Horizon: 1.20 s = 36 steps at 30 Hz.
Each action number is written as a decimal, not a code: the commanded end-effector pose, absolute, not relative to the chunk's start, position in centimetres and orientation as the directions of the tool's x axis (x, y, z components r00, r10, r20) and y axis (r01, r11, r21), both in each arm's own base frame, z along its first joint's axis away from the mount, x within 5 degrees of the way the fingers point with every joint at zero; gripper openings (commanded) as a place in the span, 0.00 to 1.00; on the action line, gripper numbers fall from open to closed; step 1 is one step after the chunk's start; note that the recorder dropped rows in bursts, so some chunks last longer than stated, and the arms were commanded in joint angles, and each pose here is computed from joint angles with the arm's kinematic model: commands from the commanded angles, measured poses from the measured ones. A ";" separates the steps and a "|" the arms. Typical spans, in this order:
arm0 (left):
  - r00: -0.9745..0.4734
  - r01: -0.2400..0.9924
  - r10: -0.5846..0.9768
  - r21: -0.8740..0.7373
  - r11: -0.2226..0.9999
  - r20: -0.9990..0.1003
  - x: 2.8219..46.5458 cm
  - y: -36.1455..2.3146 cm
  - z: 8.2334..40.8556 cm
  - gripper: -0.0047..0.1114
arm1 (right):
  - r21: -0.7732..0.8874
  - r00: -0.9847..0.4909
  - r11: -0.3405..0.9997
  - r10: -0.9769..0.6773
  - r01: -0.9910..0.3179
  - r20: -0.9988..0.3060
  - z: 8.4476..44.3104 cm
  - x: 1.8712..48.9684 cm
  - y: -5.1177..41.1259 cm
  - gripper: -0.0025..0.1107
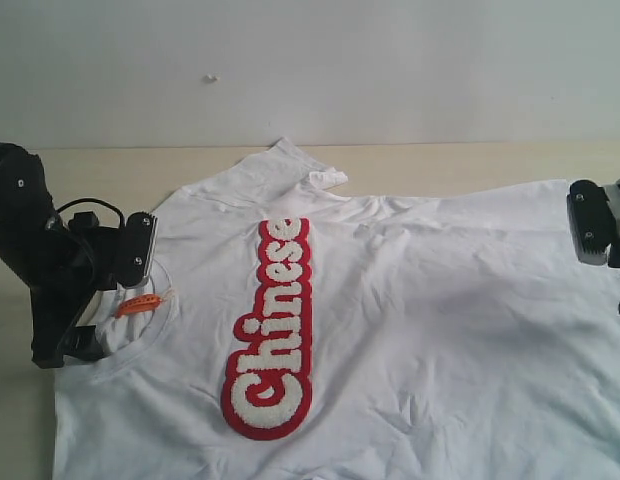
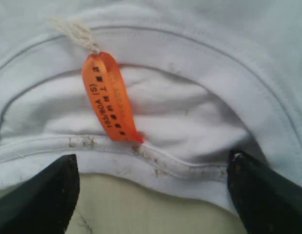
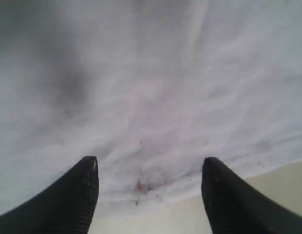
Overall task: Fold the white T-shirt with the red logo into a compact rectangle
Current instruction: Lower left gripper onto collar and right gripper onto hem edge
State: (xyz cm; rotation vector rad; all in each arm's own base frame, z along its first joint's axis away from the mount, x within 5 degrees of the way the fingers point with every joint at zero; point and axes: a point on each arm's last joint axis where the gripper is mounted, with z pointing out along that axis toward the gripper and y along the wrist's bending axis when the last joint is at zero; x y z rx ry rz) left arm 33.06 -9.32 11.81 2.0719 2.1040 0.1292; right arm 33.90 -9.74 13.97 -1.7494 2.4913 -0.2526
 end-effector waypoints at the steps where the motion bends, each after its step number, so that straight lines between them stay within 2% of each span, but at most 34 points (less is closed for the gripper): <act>1: -0.013 0.990 0.998 0.136 0.021 -0.054 32.6 -9.1 10.4 0.73 | -0.210 -0.273 0.249 -0.957 -0.946 0.098 12.2 34.3 -11.6 0.55; 6: -0.013 0.990 0.998 0.138 0.021 -0.055 32.6 -9.1 10.4 0.73 | -0.159 -0.292 0.274 -0.952 -0.948 0.098 10.8 33.7 -12.8 0.55; 16: -0.011 0.988 0.998 0.152 0.019 -0.058 32.8 -9.2 10.4 0.73 | -0.194 -0.282 0.262 -0.955 -0.945 0.086 10.9 34.1 -12.7 0.55; 20: -0.010 0.985 0.998 0.174 0.021 -0.064 33.0 -9.2 10.4 0.73 | -0.224 -0.417 0.419 -0.907 -0.880 -0.055 10.9 34.7 -11.9 0.55; 24: -0.009 0.983 0.998 0.182 0.021 -0.066 33.0 -9.2 10.4 0.73 | -0.229 -0.496 0.519 -0.855 -0.824 -0.150 11.0 35.1 -11.3 0.55; 29: -0.013 0.983 0.998 0.180 0.025 -0.068 33.0 -9.2 10.4 0.73 | -0.163 -0.467 0.480 -0.877 -0.862 -0.112 11.0 34.4 -11.2 0.55; 31: -0.014 0.983 0.998 0.180 0.026 -0.069 33.0 -9.2 10.4 0.73 | -0.109 -0.381 0.379 -0.925 -0.919 -0.002 10.9 33.5 -11.8 0.55; 32: -0.010 0.983 0.998 0.182 0.022 -0.068 33.0 -9.2 10.4 0.73 | -0.022 -0.290 0.290 -0.950 -0.957 0.117 10.9 32.4 -12.5 0.55; 33: -0.002 0.983 0.998 0.183 0.015 -0.067 33.0 -9.2 10.4 0.73 | 0.009 -0.284 0.289 -0.945 -0.957 0.165 11.0 32.1 -12.8 0.55; 34: 0.013 0.983 0.998 0.186 -0.001 -0.065 33.0 -9.2 10.5 0.73 | 0.005 -0.317 0.322 -0.933 -0.947 0.170 11.0 32.0 -12.9 0.55; 36: 0.022 0.982 0.998 0.187 -0.010 -0.063 33.0 -9.2 10.5 0.73 | 0.044 -0.279 0.283 -0.957 -0.958 0.083 10.2 32.1 -12.1 0.55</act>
